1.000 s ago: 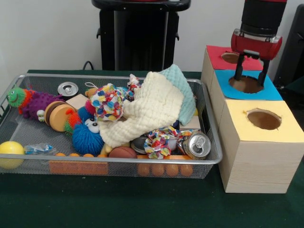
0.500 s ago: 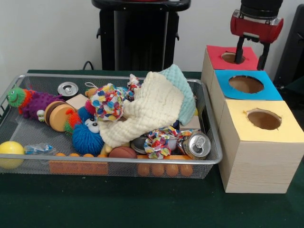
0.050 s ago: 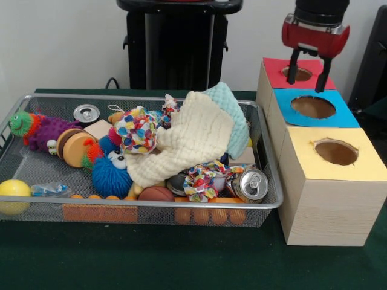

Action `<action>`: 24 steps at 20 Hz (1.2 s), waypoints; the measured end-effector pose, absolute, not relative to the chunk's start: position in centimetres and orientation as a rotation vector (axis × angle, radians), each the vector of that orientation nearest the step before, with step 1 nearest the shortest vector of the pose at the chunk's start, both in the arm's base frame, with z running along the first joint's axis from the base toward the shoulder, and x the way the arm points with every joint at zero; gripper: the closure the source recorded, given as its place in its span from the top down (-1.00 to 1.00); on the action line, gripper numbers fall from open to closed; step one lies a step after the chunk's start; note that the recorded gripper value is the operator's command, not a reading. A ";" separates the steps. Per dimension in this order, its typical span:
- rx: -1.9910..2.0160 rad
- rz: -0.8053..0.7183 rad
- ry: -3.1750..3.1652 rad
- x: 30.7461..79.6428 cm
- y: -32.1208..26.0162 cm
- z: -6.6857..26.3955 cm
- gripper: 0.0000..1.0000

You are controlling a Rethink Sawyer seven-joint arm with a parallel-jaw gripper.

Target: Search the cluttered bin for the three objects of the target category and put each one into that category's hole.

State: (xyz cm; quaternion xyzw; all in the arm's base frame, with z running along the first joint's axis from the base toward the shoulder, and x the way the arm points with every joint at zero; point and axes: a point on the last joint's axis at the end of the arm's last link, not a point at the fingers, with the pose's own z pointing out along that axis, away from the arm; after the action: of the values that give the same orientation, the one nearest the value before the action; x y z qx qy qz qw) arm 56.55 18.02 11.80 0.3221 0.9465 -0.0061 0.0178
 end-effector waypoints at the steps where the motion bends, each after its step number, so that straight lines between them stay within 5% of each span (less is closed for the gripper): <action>1: 1.005 -0.024 2.939 56.6 17.5 11.7 1.00; 17: 1.271 -0.149 2.874 56.2 -5.7 8.8 1.00; 24: 1.279 -0.145 2.895 54.8 -10.5 6.5 1.00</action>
State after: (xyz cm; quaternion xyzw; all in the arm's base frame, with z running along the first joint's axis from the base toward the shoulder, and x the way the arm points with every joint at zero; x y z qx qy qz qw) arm 54.85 -10.55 6.46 0.4036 0.9137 -0.0458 -0.0135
